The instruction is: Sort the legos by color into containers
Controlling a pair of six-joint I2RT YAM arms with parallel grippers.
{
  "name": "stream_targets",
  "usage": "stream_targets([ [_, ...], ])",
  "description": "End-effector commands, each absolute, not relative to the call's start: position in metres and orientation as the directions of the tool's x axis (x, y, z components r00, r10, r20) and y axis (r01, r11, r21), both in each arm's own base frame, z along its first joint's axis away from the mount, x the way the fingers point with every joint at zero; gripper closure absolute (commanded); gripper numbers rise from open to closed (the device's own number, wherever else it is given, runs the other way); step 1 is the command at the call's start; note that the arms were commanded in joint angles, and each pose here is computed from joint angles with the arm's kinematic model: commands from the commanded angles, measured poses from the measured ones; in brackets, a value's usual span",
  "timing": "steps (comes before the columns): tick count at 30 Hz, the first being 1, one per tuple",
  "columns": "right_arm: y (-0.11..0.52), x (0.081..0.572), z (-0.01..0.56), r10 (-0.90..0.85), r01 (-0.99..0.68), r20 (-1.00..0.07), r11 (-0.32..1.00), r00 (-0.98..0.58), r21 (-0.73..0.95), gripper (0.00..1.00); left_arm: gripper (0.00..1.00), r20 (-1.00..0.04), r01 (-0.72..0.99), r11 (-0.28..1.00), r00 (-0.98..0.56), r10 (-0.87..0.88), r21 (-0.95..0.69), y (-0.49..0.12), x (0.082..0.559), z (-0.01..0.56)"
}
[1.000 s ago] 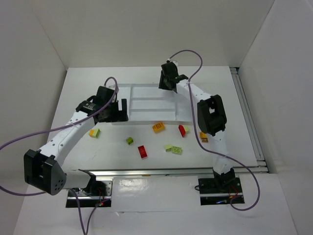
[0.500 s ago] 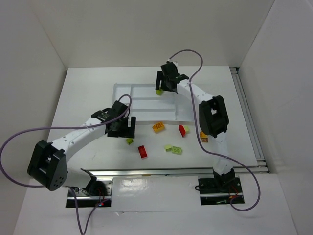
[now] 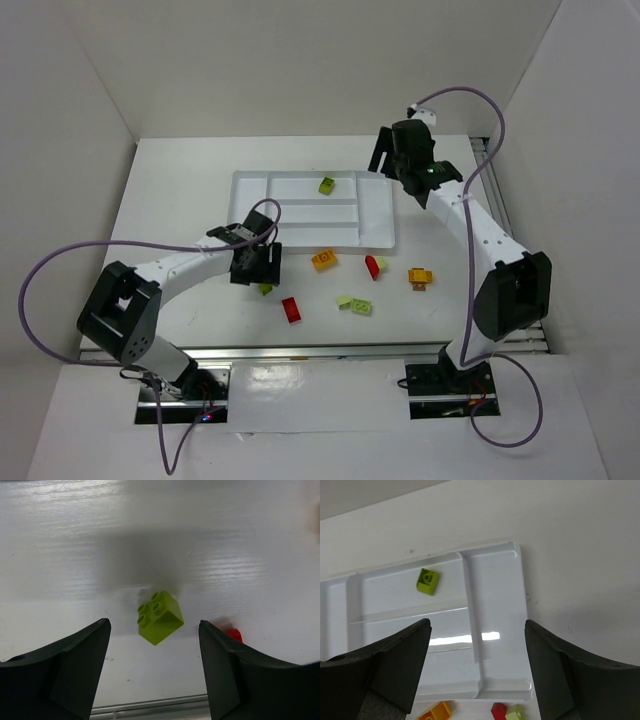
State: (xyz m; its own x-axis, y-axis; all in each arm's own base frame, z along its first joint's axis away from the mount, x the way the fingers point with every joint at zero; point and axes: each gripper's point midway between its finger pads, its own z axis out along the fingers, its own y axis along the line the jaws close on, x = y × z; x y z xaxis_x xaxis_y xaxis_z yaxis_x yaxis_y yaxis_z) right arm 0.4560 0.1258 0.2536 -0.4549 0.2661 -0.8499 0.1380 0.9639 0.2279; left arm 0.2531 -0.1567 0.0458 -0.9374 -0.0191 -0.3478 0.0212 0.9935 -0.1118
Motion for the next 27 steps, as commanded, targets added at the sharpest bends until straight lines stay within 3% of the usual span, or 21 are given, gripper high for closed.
stream_targets([
  [1, 0.114, 0.451, 0.224, 0.244, 0.185, -0.833, 0.967, -0.497, 0.173, 0.17, 0.19, -0.361, -0.022, 0.994, -0.931, -0.059, -0.105, -0.158, 0.261, 0.033],
  [5, 0.107, 0.438, 0.211, 0.236, 0.212, -0.809, 0.967, -0.538, 0.142, 0.17, 0.28, -0.337, -0.050, 0.995, -0.939, -0.076, -0.085, -0.158, 0.263, 0.021],
  [11, 0.095, 0.420, 0.199, 0.254, 0.243, -0.796, 0.960, -0.550, 0.139, 0.17, 0.51, -0.324, -0.085, 0.992, -0.940, -0.110, -0.090, -0.156, 0.257, 0.031],
  [18, 0.089, 0.420, 0.204, 0.261, 0.257, -0.803, 0.956, -0.536, 0.140, 0.17, 0.74, -0.433, -0.041, 0.986, -0.895, -0.109, -0.164, -0.170, 0.276, 0.097],
  [21, 0.089, 0.420, 0.204, 0.261, 0.257, -0.803, 0.956, -0.536, 0.140, 0.17, 0.74, -0.479, -0.007, 0.981, -0.872, -0.101, -0.195, -0.181, 0.294, 0.121],
  [25, 0.084, 0.409, 0.199, 0.258, 0.276, -0.783, 0.954, -0.566, 0.115, 0.17, 0.72, -0.604, 0.035, 0.967, -0.787, -0.130, -0.254, -0.219, 0.363, 0.182],
  [27, 0.078, 0.402, 0.199, 0.265, 0.300, -0.785, 0.948, -0.560, 0.106, 0.16, 0.72, -0.593, 0.049, 0.972, -0.799, -0.099, -0.228, -0.232, 0.396, 0.170],
])
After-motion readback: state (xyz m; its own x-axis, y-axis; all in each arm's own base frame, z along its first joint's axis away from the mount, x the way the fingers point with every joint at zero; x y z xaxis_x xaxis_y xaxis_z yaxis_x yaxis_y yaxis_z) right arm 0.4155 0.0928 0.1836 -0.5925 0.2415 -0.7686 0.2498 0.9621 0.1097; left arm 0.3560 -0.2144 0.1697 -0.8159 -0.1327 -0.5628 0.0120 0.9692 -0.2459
